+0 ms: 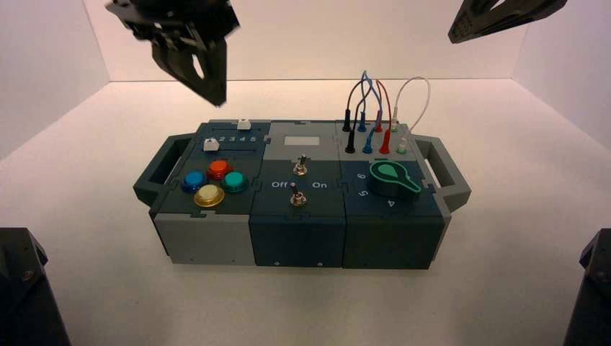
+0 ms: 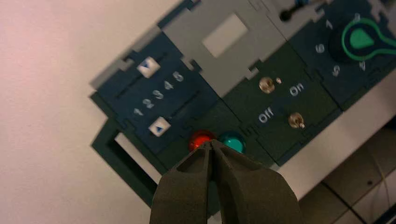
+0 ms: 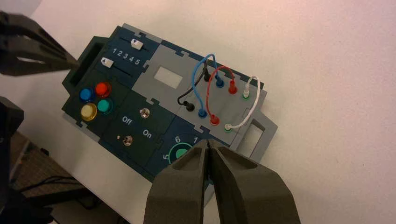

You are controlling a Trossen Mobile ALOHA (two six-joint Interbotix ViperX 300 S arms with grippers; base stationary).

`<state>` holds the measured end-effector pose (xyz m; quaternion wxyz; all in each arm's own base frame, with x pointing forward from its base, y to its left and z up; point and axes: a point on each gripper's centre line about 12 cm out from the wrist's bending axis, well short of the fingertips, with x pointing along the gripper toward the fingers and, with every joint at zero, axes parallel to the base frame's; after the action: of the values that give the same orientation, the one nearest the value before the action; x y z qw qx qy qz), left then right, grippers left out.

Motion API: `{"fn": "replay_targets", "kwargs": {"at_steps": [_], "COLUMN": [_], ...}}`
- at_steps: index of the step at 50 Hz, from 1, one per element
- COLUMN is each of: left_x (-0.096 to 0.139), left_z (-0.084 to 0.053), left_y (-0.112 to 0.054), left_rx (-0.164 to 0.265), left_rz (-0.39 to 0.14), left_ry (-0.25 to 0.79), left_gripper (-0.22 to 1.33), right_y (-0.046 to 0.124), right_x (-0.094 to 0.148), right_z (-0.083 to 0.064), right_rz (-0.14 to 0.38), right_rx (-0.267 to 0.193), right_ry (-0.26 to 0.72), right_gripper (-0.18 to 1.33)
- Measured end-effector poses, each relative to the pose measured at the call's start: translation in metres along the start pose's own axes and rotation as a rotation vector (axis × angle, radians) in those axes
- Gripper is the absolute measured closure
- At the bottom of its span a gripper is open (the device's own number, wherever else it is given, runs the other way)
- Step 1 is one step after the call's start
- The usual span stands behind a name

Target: Push the green button with the left gripper.

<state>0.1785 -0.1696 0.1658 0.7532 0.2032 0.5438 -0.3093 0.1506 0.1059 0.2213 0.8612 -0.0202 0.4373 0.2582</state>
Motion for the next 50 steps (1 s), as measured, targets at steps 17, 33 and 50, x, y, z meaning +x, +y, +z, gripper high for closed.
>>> {"fn": "replay_targets", "kwargs": {"at_steps": [17, 33, 50], "left_x": [0.029, 0.042, 0.064], "left_z": [-0.002, -0.006, -0.012], "left_y": [-0.019, -0.021, -0.026], "left_rx": [0.068, 0.073, 0.097], "left_rz": [-0.024, -0.025, -0.027], "left_ry": [0.117, 0.171, 0.259], "left_gripper": [1.26, 1.27, 1.27], "right_y": [0.000, 0.000, 0.000], "right_x": [0.001, 0.001, 0.001], "right_z": [0.000, 0.000, 0.000], "right_rz": [-0.001, 0.000, 0.000], "right_rx": [-0.002, -0.001, 0.001], "right_ry": [0.005, 0.005, 0.005], "right_gripper": [1.28, 1.28, 1.28]}}
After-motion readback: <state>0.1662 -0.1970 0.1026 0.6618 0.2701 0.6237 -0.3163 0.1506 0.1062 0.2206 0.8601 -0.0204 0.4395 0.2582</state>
